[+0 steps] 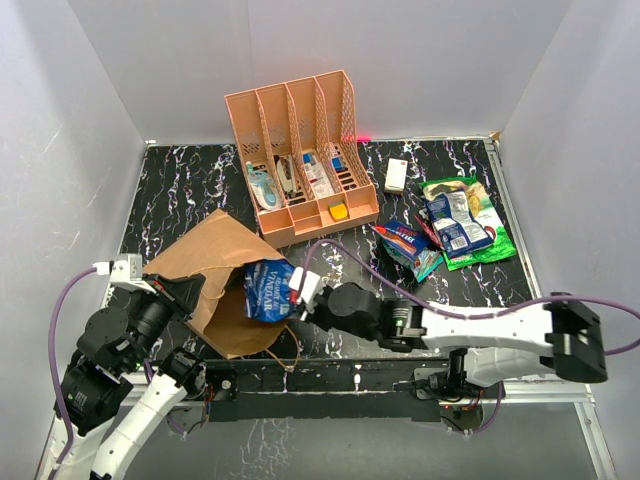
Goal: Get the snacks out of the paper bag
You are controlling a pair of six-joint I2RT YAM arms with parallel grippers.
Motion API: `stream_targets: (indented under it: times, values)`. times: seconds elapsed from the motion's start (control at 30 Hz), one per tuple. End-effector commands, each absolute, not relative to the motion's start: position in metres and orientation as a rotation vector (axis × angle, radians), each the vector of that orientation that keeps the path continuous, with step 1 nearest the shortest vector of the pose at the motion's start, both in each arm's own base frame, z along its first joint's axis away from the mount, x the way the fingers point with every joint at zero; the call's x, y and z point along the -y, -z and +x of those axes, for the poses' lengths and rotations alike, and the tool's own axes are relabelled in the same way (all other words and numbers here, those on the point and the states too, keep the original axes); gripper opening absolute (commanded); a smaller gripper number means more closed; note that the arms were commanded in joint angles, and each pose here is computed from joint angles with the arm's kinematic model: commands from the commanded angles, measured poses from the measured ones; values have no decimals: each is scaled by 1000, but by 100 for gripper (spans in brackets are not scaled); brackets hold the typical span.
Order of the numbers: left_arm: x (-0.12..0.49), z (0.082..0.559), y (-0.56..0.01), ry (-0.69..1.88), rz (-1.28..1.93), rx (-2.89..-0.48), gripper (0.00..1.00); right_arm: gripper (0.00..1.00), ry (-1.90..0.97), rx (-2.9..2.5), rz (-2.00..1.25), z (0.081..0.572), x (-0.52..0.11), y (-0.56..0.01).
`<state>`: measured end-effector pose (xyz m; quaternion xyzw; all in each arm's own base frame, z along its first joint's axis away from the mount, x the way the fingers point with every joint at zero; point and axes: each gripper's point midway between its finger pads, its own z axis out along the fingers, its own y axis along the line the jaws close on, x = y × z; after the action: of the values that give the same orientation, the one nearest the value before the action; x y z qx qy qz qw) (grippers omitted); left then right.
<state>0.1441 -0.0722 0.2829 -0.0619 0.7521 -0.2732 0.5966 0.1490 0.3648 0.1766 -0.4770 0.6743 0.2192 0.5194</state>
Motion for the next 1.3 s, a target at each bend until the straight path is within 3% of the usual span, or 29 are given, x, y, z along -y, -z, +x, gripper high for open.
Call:
stream_targets:
  times: [0.0,0.37,0.53,0.67,0.8,1.03,1.27]
  values:
    - [71,150,-277,602,-163,-1774,0,8,-553,-1657,-1197,131,-329,-182]
    - [74,153,-275,596,-155,-1796,0,8,-736,-1626,-1011,108,-271,-240]
    - [74,155,-273,591,-156,-1806,0,8,-590,-1653,-518,159,-238,-292]
    - [78,155,-273,602,-138,-1807,0,8,-199,-1612,-178,209,-193,-314]
    - [76,153,-275,606,-143,-1788,0,8,33,-1608,-68,262,-168,-319]
    - [72,148,-280,619,-149,-1750,0,8,88,-1762,170,349,-92,-273]
    - [73,148,-280,625,-140,-1746,0,8,16,-2027,427,370,-36,-177]
